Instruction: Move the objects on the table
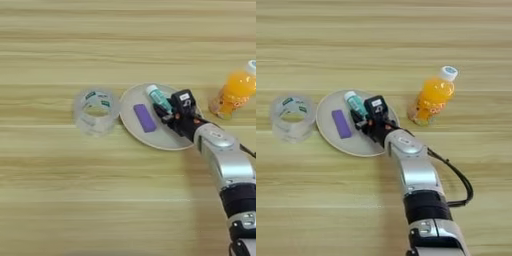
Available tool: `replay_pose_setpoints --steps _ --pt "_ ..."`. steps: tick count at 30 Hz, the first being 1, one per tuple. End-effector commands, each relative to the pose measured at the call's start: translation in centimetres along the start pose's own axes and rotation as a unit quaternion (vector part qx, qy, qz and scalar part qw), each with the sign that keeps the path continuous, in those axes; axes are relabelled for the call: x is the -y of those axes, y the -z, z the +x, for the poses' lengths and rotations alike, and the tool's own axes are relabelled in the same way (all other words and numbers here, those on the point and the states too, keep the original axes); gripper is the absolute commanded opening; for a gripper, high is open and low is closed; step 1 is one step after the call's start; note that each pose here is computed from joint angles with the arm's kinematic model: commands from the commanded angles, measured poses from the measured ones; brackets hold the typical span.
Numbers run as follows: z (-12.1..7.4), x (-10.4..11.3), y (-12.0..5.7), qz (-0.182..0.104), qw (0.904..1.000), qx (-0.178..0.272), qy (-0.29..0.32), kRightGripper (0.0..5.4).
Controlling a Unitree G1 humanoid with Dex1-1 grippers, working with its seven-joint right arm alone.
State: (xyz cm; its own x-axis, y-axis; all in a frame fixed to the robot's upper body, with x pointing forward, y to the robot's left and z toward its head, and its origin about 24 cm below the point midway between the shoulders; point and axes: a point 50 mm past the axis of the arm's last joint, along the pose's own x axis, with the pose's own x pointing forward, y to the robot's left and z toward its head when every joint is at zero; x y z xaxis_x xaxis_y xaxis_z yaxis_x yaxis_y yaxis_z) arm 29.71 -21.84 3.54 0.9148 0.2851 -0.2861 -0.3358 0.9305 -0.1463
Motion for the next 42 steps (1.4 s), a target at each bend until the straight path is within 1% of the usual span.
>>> replay_pose_setpoints --steps 1,6,9,14,18,26,33,42 --pt "-0.8 1.9 -4.7 -0.041 0.9952 0.083 0.032 1.69" --pt "-2.2 3.1 -5.9 -0.052 0.9913 0.103 0.063 1.69" --pt "-3.1 4.3 -6.4 -0.057 0.9883 0.109 0.089 1.69" --pt "-4.1 5.9 -6.5 -0.06 0.9848 0.107 0.123 1.69" --pt "-4.6 6.7 -6.4 -0.06 0.983 0.103 0.14 1.69" --pt "-4.5 8.0 -5.4 -0.045 0.983 0.082 0.158 1.69" --pt "-4.0 8.3 -4.4 -0.043 0.985 0.06 0.156 1.69" --pt "-3.8 8.6 -3.7 -0.04 0.9862 0.046 0.154 1.69"
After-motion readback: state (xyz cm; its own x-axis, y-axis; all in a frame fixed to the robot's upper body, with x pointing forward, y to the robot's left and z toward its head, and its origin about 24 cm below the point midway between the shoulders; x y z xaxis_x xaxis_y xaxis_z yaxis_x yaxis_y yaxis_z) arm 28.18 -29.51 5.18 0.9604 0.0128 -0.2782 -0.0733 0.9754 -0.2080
